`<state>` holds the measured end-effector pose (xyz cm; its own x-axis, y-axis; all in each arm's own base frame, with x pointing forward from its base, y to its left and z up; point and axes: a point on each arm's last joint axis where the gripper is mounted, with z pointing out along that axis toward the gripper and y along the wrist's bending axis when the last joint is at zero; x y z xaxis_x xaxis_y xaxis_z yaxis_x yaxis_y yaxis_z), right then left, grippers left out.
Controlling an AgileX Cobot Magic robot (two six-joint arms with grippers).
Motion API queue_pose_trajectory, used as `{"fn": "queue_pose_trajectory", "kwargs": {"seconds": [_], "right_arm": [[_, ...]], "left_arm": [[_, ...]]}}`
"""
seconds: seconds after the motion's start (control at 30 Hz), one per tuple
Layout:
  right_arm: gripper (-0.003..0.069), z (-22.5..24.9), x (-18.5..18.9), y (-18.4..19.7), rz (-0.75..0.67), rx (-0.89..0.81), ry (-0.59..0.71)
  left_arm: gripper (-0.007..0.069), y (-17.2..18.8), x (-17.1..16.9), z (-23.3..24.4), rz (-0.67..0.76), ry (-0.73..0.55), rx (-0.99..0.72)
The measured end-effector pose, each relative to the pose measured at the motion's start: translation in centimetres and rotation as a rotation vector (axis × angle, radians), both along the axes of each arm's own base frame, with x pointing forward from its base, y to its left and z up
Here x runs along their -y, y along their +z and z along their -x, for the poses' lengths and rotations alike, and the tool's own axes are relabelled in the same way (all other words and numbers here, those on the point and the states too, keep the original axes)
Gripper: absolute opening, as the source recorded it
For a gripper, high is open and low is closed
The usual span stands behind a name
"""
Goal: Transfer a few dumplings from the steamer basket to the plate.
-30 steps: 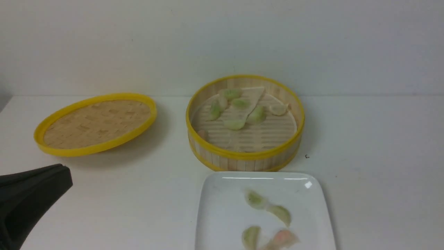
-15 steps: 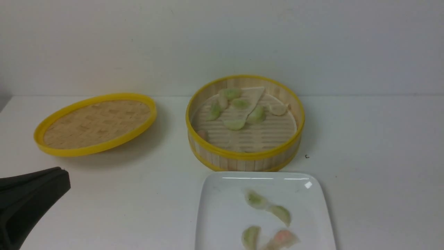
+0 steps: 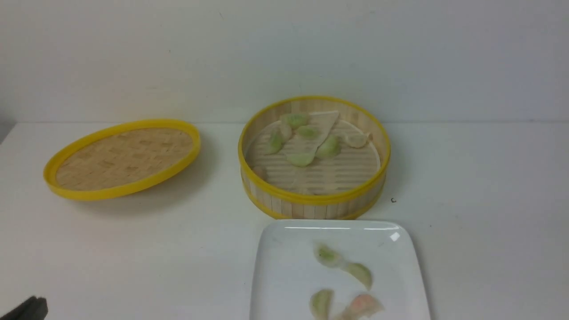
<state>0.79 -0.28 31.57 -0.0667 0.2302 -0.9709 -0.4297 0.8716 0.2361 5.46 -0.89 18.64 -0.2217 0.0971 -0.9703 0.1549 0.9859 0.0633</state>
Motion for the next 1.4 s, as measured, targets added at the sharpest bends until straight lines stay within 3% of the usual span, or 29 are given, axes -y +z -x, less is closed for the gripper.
{"fn": "queue_pose_trajectory", "kwargs": {"seconds": [0.23,0.97,1.27,1.4], "right_arm": [[-0.0013,0.0,0.0,0.0,0.0,0.001,0.0],[-0.0013,0.0,0.0,0.0,0.005,0.006,0.0],[-0.0013,-0.9,-1.4,-1.3,0.105,0.177,0.069],[-0.0013,-1.6,-1.9,-2.8,0.121,0.159,0.069]], "left_arm": [[-0.0006,-1.5,0.0,0.3,-0.01,0.0,-0.064],[-0.0006,-1.6,0.0,0.3,0.002,0.003,-0.07],[-0.0006,-1.6,0.0,0.3,0.002,0.003,-0.07],[-0.0006,-1.6,0.0,0.3,0.002,0.003,-0.07]]}}
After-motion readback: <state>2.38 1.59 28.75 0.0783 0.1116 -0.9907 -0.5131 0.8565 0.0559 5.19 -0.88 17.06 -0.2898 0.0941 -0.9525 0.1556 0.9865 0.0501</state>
